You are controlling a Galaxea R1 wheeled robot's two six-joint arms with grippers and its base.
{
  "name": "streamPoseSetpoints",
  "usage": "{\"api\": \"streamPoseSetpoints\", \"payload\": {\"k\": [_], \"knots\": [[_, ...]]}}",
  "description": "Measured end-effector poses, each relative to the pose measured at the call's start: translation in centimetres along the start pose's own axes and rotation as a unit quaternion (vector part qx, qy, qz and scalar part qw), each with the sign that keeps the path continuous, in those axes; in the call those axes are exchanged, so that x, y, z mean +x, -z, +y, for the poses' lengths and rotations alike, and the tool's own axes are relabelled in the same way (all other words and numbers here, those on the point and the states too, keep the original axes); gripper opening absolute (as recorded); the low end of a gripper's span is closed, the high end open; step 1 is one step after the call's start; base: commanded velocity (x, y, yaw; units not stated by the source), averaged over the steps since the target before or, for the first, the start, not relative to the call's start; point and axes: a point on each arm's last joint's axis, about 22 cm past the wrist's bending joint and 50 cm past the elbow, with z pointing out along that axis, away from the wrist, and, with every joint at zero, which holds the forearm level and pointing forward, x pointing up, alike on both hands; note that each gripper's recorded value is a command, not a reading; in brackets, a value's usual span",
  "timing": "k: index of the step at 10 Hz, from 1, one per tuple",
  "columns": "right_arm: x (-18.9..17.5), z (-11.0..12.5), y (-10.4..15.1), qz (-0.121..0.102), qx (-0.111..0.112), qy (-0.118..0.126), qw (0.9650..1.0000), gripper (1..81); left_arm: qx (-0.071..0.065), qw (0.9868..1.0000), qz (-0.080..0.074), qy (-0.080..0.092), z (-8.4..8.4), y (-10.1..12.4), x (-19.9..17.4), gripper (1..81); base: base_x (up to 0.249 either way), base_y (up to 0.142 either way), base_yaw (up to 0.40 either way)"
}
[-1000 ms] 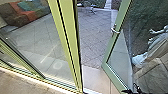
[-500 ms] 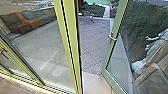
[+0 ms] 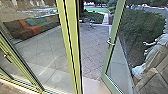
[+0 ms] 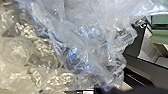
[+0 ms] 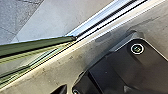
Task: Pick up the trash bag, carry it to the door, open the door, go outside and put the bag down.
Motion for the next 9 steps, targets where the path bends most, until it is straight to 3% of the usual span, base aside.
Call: {"api": "streamPoseSetpoints", "payload": {"k": [3,6,9], "knots": [[-4.0,2.4,-1.5,-0.007,-0.01,0.032,0.9994,81.1,-0.006,0.9998,0.016,-0.012,0.6,0.2,1.4,1.0,0.0,0.0,0.0],[-6.7,4.8,-3.2,-0.012,-0.028,0.058,0.9978,81.1,-0.009,0.9997,0.018,-0.014,1.0,0.1,1.5,1.0,0.0,0.0,0.0],[-12.7,8.4,-5.4,-0.036,-0.049,0.104,0.9927,81.1,-0.012,0.9993,0.028,-0.023,1.5,0.2,3.3,1.0,0.0,0.0,0.0]]}}
